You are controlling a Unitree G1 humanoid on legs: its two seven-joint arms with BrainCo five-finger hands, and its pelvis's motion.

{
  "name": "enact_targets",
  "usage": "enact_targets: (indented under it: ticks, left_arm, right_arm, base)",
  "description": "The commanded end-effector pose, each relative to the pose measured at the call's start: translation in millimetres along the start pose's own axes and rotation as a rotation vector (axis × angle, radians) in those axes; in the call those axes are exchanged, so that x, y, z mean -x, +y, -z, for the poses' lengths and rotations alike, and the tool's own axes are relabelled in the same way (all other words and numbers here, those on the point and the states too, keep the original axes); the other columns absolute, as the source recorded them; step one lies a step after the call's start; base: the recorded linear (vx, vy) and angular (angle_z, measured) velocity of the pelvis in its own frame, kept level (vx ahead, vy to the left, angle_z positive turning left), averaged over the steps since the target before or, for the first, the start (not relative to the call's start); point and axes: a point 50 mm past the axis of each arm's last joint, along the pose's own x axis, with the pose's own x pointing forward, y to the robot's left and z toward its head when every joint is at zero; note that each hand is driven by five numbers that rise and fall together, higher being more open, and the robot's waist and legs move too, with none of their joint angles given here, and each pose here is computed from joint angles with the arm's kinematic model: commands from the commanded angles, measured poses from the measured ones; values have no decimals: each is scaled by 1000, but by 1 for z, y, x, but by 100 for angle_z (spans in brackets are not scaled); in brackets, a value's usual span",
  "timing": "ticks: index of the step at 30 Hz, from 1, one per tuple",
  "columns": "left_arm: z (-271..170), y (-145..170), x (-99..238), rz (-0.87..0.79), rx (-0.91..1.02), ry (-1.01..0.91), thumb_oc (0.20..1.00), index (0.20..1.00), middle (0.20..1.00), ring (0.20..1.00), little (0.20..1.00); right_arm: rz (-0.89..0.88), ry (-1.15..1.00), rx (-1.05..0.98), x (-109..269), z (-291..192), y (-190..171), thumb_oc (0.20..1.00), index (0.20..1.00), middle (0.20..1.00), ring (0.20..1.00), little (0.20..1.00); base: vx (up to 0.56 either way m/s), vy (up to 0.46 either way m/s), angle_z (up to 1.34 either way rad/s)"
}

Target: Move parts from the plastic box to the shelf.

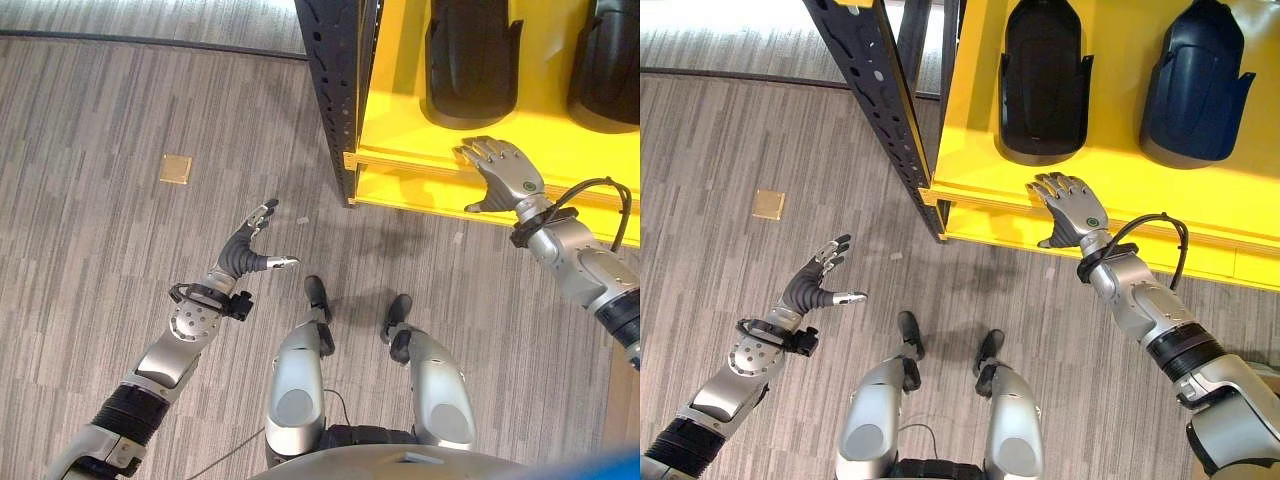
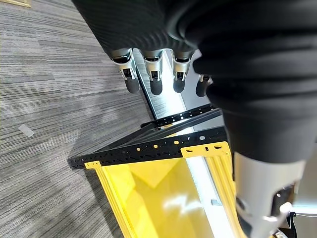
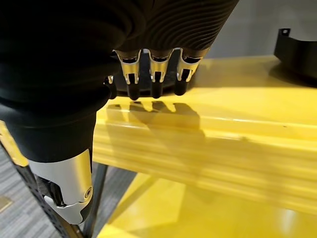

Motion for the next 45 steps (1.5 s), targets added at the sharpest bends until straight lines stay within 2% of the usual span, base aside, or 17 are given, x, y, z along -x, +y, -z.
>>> enact_targets:
  ticks: [1, 17, 38, 45]
  left_arm:
    - [-11, -5, 1, 29, -7, -78, 1000, 1000, 1000, 1000, 1000]
    - [-10, -12, 0, 63, 2, -74, 1000, 1000, 1000, 1000, 1000]
    - [-1, -19, 8, 85, 12, -39, 1000, 1000, 1000, 1000, 1000]
    - [3, -23, 8, 104, 18, -28, 1000, 1000, 1000, 1000, 1000]
  right_arm:
    - [90, -20, 13, -14, -2, -24, 1000, 1000, 1000, 1000, 1000]
    - [54, -30, 80, -30, -1, -31, 1000, 1000, 1000, 1000, 1000]
    - [-12, -20, 46, -46, -4, -33, 1000, 1000, 1000, 1000, 1000]
    - [-2, 47, 41, -52, -1, -33, 1000, 1000, 1000, 1000, 1000]
  base:
    - [0, 0, 0]
    - [0, 0, 0]
    - [27, 1, 1]
    - [15, -2, 1]
